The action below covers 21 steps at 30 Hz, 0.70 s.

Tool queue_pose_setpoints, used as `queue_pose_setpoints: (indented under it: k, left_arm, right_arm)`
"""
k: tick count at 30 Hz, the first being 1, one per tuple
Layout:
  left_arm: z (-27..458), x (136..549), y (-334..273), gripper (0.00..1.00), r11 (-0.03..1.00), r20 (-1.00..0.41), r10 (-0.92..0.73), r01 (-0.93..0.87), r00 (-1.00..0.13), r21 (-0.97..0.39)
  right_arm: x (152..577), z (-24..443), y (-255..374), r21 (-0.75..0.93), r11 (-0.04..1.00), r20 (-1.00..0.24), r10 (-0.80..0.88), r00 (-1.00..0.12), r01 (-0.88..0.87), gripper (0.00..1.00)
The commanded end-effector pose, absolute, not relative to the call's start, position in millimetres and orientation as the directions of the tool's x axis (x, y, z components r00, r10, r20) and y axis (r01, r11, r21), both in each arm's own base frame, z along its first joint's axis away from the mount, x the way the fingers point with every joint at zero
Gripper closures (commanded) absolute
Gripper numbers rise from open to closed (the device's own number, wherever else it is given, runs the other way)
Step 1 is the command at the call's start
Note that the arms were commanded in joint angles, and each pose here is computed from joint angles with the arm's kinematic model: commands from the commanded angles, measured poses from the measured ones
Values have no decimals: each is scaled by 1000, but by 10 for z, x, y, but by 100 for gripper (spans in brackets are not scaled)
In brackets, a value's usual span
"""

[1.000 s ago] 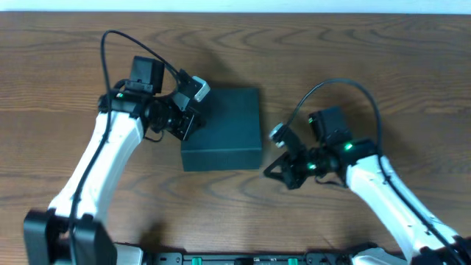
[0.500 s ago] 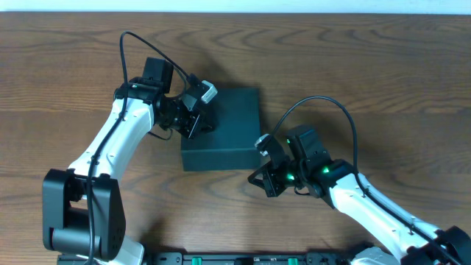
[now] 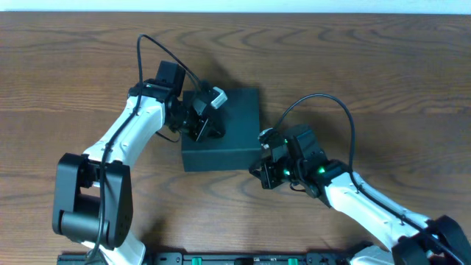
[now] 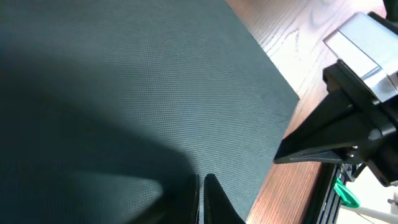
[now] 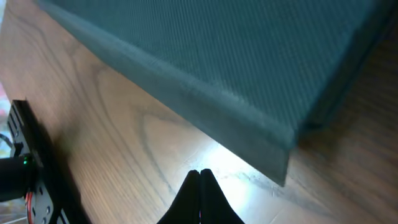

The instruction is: Pack container

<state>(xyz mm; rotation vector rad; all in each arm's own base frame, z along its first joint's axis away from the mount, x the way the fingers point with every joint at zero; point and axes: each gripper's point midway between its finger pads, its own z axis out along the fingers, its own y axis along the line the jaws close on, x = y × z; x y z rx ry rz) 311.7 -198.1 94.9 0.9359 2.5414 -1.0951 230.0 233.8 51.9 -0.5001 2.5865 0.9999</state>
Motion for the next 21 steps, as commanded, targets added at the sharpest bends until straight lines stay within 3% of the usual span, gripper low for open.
queue_pose_setpoints:
  k: [1,7,13,17,21]
  left_arm:
    - [786,3095,-1978,94,518,-394,485,619,-781,-590]
    - [669,3082,-1962,94,529,-361,491,600,-793,-600]
    - [650,3082,-1943,94,539,-354,495,600,-794,-592]
    - [638,3074,-1928,94,546,-345,498,597,-795,-588]
    - [638,3074,-1928,94,546,-345,498,597,-796,-588]
  right_arm:
    - [2248,418,2396,587,701,-381,-202,-902,-405,99]
    - [2249,335,2538,601,697,-370,-190,-909,-391,98]
    - [2396,204,2556,561,779,-361,-74,-930,-280,98]
    - [2594,171,2466,478,865,-422,73,-904,-152,98]
    - [2703,222,2480,449,886,-488,131,-863,-119,98]
